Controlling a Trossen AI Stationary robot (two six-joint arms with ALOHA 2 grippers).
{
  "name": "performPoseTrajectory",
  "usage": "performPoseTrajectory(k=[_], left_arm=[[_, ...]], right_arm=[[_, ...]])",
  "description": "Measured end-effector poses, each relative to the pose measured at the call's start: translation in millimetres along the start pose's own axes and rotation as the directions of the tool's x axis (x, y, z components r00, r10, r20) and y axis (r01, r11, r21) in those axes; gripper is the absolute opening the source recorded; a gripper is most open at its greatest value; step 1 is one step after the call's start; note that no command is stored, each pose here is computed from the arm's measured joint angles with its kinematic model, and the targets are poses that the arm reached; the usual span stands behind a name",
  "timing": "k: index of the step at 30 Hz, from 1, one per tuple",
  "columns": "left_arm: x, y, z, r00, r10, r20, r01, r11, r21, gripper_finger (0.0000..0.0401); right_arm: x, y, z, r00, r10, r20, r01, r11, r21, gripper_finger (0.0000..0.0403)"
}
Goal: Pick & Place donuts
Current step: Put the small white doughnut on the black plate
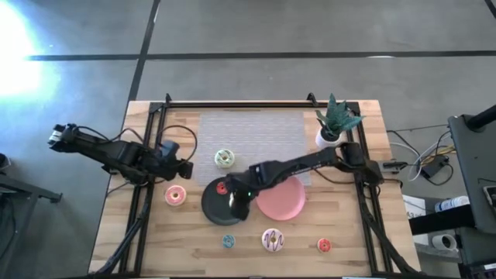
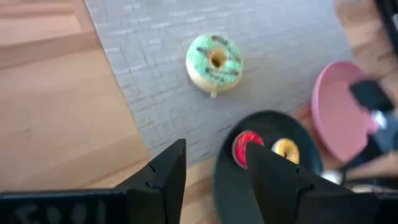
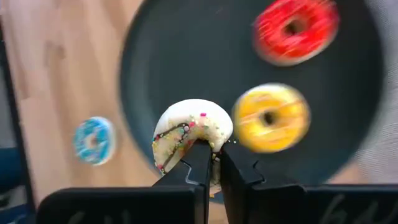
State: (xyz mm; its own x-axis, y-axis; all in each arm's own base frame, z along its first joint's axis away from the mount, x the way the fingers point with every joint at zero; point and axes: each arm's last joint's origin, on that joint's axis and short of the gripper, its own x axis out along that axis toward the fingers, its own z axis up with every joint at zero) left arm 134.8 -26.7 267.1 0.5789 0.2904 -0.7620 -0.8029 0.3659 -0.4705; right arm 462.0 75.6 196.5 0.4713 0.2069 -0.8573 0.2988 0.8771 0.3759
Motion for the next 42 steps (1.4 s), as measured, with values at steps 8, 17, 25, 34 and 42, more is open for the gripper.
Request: performPoseTrajectory(k=[8, 17, 25, 34, 42], left_arm=[[-0.4, -0.3, 1.0, 1.000, -0.005, 0.029, 0.003, 0.996, 0.087, 0.0140], [0.5, -1.3, -0.7, 1.000, -0.008, -0.008, 0.009, 0.980, 0.196, 0.0140], [0.0, -1.0, -0.9, 1.000, -0.012, -0.022, 0.017, 0.963, 0.269, 0.0140], [-0.3, -3.3, -1.7, 0.998, -0.037, -0.043, 0.047, 0.960, 0.276, 0.0140], [14.3, -34.5, -28.8, 0.887, -0.436, -0.152, 0.462, 0.830, 0.314, 0.0140]], right_arm=[[27.0, 7.1, -7.5, 0.999, -0.025, 0.034, 0.018, 0.982, 0.189, 0.0013], [52.1, 5.3, -19.3, 0.999, -0.050, -0.019, 0.053, 0.956, 0.287, 0.0050], [41.1, 13.0, -20.7, 0.997, -0.081, 0.012, 0.072, 0.936, 0.345, 0.0149], [40.9, 9.5, -26.9, 0.986, -0.168, -0.013, 0.162, 0.921, 0.354, 0.0185], [39.3, 9.8, -26.2, 0.982, -0.189, 0.010, 0.174, 0.923, 0.343, 0.0183]])
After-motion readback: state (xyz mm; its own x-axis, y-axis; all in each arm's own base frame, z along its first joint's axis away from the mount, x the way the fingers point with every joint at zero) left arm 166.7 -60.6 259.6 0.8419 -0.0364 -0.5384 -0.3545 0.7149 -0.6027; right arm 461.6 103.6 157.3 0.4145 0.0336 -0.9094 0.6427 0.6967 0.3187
